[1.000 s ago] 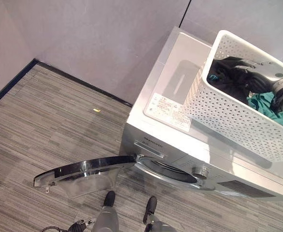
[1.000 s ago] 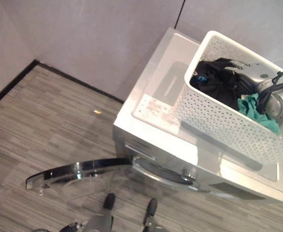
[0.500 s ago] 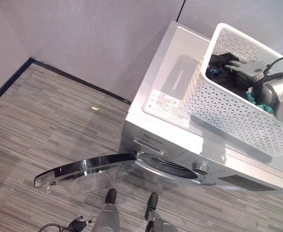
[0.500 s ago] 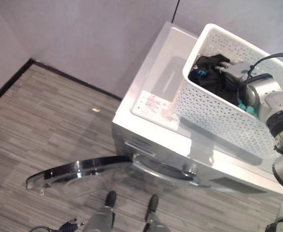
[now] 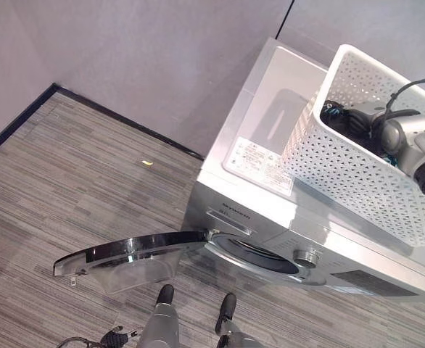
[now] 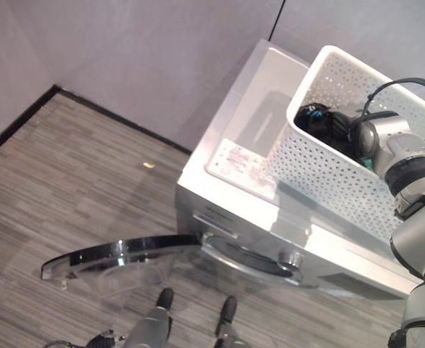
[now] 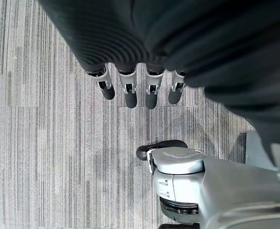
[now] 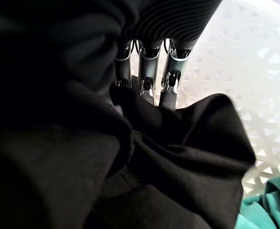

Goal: Grab the laundry basket,head to the washer,open it,put in the laundry and shut it.

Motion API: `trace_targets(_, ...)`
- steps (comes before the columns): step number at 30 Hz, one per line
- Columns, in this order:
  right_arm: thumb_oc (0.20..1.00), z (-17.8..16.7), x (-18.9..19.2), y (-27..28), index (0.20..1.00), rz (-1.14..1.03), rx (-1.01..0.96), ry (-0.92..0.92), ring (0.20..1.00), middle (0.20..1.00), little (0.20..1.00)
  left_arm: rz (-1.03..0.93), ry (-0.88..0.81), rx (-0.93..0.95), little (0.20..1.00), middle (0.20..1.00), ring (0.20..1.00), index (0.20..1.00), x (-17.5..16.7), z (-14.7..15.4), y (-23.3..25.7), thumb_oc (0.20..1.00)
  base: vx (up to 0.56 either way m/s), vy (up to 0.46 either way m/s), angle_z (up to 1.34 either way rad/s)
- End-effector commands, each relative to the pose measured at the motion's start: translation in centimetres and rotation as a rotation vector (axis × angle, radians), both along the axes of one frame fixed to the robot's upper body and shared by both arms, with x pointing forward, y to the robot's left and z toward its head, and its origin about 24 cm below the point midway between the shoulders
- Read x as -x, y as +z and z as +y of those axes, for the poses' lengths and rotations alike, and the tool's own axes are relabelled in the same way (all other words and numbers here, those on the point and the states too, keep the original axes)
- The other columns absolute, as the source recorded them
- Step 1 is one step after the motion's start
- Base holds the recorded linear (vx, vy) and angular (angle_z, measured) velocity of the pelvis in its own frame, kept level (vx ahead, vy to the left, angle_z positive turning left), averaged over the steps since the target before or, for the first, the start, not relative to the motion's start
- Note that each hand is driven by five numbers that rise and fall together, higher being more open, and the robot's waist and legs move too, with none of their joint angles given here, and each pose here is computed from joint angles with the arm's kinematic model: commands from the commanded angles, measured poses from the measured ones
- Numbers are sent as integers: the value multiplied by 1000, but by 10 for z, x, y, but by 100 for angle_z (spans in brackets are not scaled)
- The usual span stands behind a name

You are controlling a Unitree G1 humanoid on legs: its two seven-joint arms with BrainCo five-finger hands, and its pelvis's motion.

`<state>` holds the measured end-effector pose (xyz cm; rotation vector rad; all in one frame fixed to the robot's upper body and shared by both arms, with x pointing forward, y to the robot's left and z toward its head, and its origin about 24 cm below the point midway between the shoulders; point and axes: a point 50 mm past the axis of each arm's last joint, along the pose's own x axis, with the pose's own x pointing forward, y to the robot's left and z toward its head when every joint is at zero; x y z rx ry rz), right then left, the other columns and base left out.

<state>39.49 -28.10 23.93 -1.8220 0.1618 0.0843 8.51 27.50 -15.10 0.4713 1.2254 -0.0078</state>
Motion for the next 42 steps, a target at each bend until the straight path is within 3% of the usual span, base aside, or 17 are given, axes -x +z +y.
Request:
trace_targets(1,200,-9,2,39,200,-178,-70,-40,200,200,200,35,-45,2,1000,1000,1000,1000,0,-8,-3,1000,-7,-1,-10)
trace_targets(2,200,-10,2,38,200,-178,-71,-40,200,200,200,35,-45,1,1000,1000,1000,1000,0,-7,-3,1000,-13,1,-3)
trace_targets(4,200,-22,4,51,200,-349,-301,-115,200,200,200,24,-35,-4,1000,1000,1000,1000,-2,-8,-3,1000,-10,-1,6)
trace_targets(6,200,-25,4,54,200,-400,-386,-138,200,200,200,19,-30,-7,1000,1000,1000,1000,-3,-8,-3,1000,-16,-5,7)
trace_targets(11,200,-24,4,71,200,-508,-569,-146,200,200,200,26,-24,-9,1000,1000,1000,1000,-2,-7,-3,1000,7,-12,-6)
trace_targets(18,200,-24,6,84,200,-661,-1034,-110,200,200,200,56,12,-21,1000,1000,1000,1000,8,-5,-4,1000,18,-6,3)
trace_targets(25,200,-17,6,87,200,-644,-1039,-51,200,200,200,88,29,-12,1000,1000,1000,1000,20,-7,-7,1000,0,-3,2)
trace_targets(31,200,-16,8,101,200,-753,-1333,-1,200,200,200,110,-10,-19,1000,1000,1000,1000,23,-9,-8,1000,8,2,-1)
trace_targets(33,200,-16,8,101,200,-753,-1333,-1,200,200,200,110,-10,-19,1000,1000,1000,1000,23,-9,-8,1000,18,6,-5)
trace_targets(37,200,7,7,128,200,-822,-1541,124,200,200,200,38,-4,7,1000,1000,1000,1000,4,-7,-4,1000,8,3,-1)
trace_targets(39,200,26,8,146,200,-841,-1572,206,200,200,200,-21,-38,35,1000,1000,1000,1000,-9,-5,1,1000,-3,9,2)
trace_targets(42,200,25,11,157,200,-867,-1585,211,200,200,200,-138,-87,93,1000,1000,1000,1000,-31,-3,14,1000,-4,20,6)
